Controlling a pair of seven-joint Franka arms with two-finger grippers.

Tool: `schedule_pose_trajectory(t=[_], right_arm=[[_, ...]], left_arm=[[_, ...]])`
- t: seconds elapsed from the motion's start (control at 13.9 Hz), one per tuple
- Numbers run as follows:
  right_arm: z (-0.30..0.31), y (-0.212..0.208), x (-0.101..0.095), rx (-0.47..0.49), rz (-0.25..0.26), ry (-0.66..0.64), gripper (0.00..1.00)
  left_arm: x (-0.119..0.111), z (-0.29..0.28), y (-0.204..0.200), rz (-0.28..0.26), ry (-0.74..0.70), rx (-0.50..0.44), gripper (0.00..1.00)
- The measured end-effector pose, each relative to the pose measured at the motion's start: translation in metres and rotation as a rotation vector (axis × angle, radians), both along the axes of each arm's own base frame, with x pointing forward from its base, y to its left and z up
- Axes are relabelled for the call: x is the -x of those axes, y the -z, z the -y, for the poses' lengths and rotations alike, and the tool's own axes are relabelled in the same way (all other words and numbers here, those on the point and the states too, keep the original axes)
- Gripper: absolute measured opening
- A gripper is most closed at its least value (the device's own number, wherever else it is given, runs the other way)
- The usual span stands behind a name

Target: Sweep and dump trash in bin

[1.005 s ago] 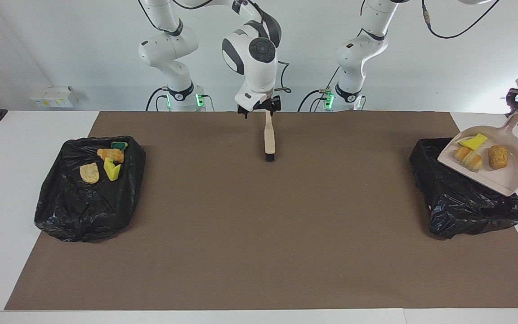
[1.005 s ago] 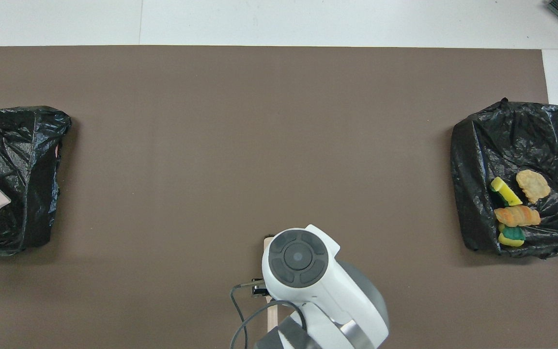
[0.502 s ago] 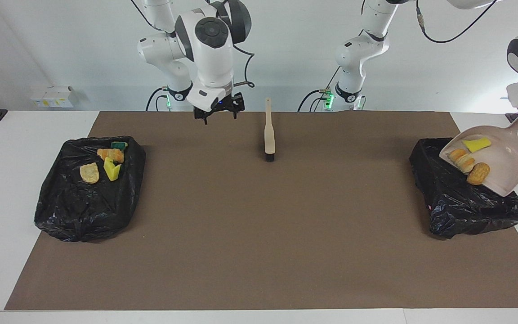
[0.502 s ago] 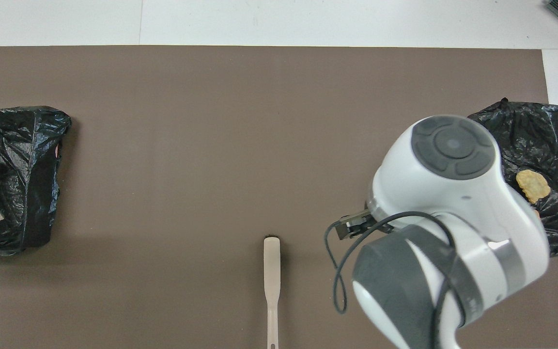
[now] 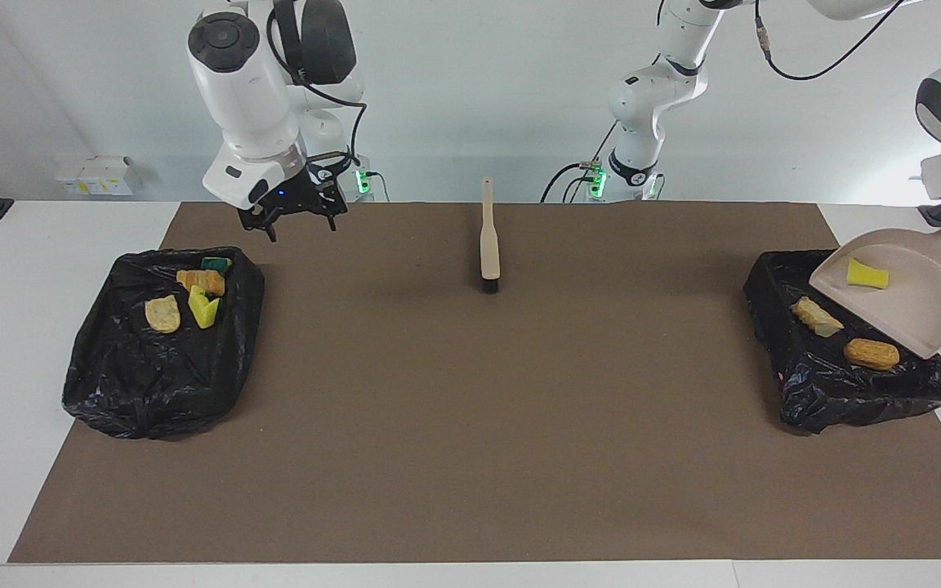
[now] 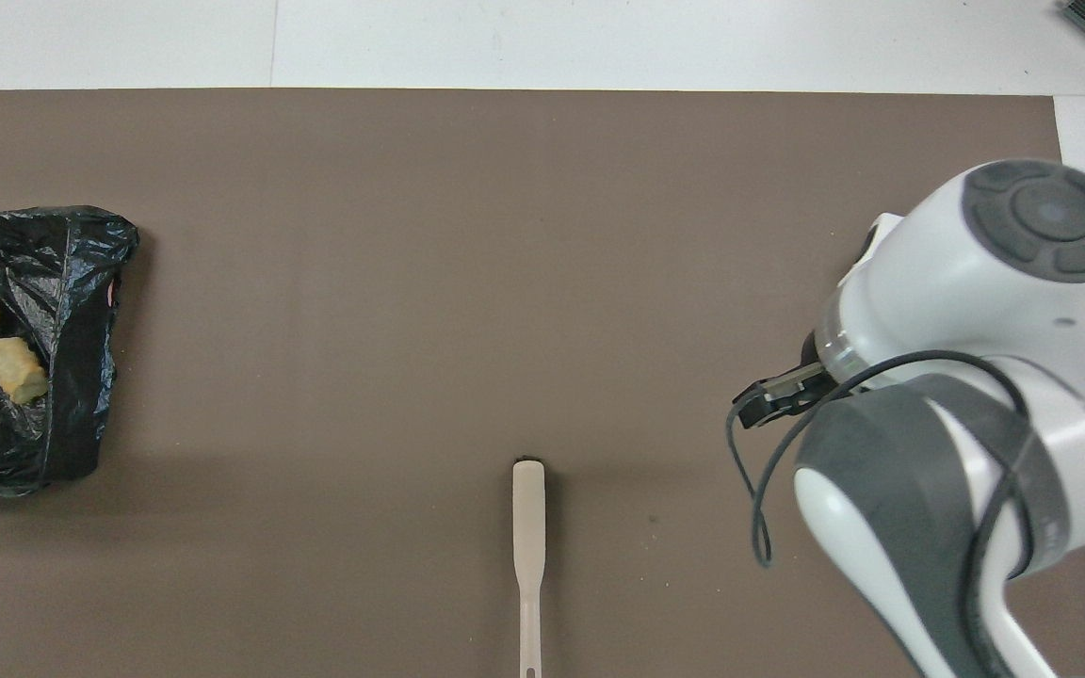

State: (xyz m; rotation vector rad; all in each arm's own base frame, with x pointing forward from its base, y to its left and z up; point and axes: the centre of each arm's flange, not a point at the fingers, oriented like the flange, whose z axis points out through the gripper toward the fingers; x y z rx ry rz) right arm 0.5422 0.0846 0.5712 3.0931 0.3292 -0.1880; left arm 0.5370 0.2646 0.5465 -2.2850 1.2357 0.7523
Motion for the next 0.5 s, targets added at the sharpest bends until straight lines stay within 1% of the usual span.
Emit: schedule_pose_trajectory(t=[0.07,0.14,0.29,0.43,0.5], right_arm=[[0.010,-0.006,-0.002,-0.001,0.013,0.018,1.00],[0.022,-0.011,-0.005,-0.002,0.025,0.040,1.00],[0.049,-0.017,-0.010,-0.005,0.059,0.091,1.00],[0.073,-0.020,-0.014,-0.003,0.083,0.175,1.00],[0.081,-0.020,-0.015,0.000,0.090,0.226,1.00]], left_arm=[[-0.002,0.004,0.000,-0.009,0.018,-0.002,0.32],[-0.005,0.010,-0.002,-0.033,0.056,-0.016,0.32],[-0.016,0.030,-0.007,-0.102,0.164,-0.077,0.32],[-0.025,0.053,-0.011,-0.144,0.222,-0.126,0.32],[-0.026,0.063,-0.012,-0.162,0.231,-0.134,0.32]])
